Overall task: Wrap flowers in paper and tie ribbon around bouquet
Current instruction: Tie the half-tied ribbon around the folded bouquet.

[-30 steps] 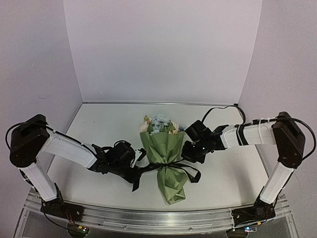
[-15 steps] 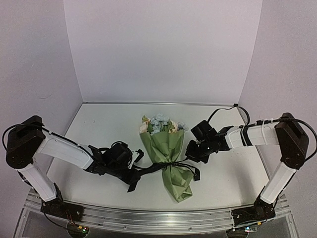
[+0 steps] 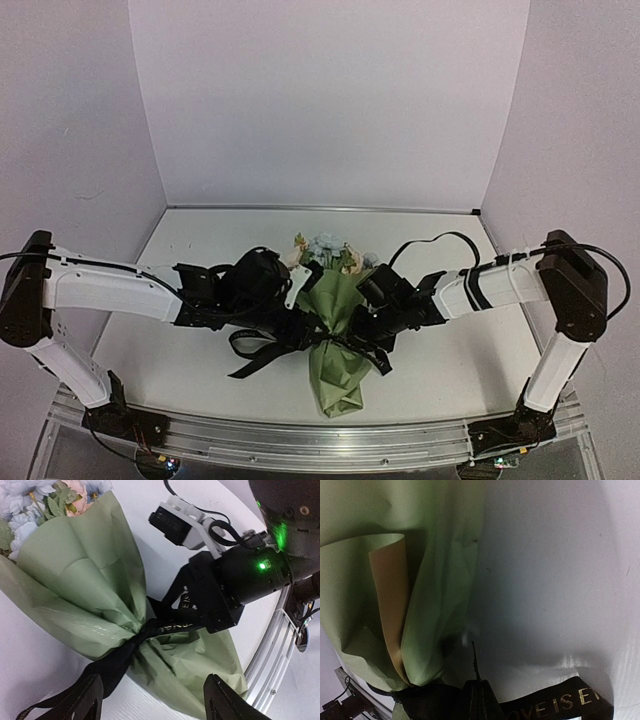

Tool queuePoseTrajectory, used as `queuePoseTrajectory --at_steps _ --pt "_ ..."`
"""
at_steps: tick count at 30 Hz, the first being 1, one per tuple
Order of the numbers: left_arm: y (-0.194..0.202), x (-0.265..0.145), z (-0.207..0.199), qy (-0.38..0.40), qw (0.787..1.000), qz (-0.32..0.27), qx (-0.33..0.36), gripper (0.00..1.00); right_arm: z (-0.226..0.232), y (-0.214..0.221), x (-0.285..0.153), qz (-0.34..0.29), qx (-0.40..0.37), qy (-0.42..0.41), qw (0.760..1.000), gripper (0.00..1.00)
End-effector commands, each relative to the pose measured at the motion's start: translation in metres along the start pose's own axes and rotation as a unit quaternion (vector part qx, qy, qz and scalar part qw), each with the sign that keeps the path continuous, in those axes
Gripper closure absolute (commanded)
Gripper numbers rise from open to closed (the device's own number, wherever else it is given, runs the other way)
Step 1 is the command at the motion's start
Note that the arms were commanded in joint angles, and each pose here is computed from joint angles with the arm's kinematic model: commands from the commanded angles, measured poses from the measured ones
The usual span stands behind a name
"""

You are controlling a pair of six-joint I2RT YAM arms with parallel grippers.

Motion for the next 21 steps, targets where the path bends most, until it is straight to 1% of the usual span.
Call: queuePoseTrajectory --at_steps 1,4,9,11,13,15,17,21 --pt "0.023 0.013 -0.012 -0.005 0.998 0.062 0.030 0.27 0.020 0.004 0.000 0.017 0.019 -0.040 0.999 1.00" --pt "0.030 0.021 -0.008 -0.030 0.996 0.079 0.034 0.26 0.022 0.005 0.000 0.024 0.018 -0.044 0.999 1.00" --pt "0.023 0.032 0.000 -0.073 0.994 0.070 0.039 0.23 0.022 0.006 -0.002 0.028 0.018 -0.046 0.998 1.00" --pt "0.021 0.036 0.000 -0.076 0.994 0.066 0.039 0.23 0.021 0.007 -0.003 0.028 0.017 -0.047 0.998 1.00" --pt "0.021 0.039 -0.001 -0.069 0.994 0.067 0.042 0.24 0.020 0.007 -0.005 0.028 0.015 -0.045 0.998 1.00" --pt "0.025 0.042 -0.003 -0.058 0.995 0.075 0.043 0.29 0.018 0.007 -0.005 0.028 0.016 -0.043 0.999 1.00" --pt "0.028 0.043 -0.005 -0.049 0.995 0.080 0.041 0.36 0.017 0.007 -0.004 0.028 0.015 -0.041 0.999 1.00" --pt "0.036 0.043 -0.003 -0.051 0.994 0.091 0.034 0.60 0.019 0.004 -0.005 0.024 0.013 -0.043 0.999 1.00"
Point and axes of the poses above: each gripper's point midway between its finger pads, its own x axis out along the fingers, its own z axis along the line the jaws close on, y = z × x, the point moved 5 cm from there along -x, back along the fingers, and after that the axes turned 6 degrees about x, right-handed, at the moved point
